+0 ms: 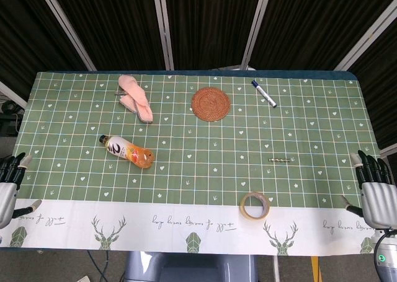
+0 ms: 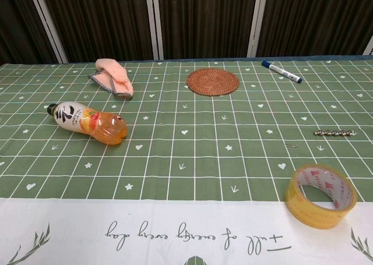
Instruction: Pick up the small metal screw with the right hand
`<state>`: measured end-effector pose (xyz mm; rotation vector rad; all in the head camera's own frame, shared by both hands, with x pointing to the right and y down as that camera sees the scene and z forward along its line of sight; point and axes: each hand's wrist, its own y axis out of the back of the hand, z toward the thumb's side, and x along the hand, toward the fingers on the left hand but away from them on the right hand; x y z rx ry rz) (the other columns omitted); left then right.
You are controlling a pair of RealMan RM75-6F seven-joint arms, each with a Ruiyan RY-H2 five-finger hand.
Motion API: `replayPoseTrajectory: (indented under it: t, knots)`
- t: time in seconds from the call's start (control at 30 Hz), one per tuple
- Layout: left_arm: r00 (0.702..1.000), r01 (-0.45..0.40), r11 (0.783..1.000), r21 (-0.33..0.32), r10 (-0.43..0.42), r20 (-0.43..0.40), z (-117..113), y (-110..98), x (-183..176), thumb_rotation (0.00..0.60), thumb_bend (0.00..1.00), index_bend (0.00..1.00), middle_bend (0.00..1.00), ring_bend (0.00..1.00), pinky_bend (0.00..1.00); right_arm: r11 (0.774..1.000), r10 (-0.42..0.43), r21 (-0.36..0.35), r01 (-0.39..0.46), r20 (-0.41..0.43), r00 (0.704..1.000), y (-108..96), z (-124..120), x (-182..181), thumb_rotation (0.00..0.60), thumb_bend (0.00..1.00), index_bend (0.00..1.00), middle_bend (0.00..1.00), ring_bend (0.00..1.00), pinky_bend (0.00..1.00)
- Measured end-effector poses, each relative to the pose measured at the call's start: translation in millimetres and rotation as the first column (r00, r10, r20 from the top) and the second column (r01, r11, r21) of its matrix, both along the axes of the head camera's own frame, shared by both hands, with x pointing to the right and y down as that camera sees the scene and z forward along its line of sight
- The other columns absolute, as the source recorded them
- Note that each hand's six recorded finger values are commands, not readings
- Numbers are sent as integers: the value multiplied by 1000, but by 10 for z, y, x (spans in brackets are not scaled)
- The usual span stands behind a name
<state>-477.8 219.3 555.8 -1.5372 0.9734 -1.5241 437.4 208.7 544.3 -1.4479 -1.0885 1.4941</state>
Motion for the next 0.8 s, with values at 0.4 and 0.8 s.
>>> replayPoseTrajectory:
  t: [0.4,0.8]
  knots:
    - [1000,-12,1000,5,12,-4,-31,14,41,600,80,0,0,0,0,1000,-10,6,10,20,1000,3,23,-67,600,98,28,0,0,0]
    - [1000,-5,1000,13,5,-9,-71,-2,25,600,81,0,0,0,0,999,-35,4,35,21,999,-16,97,-167,600,117,136,0,0,0]
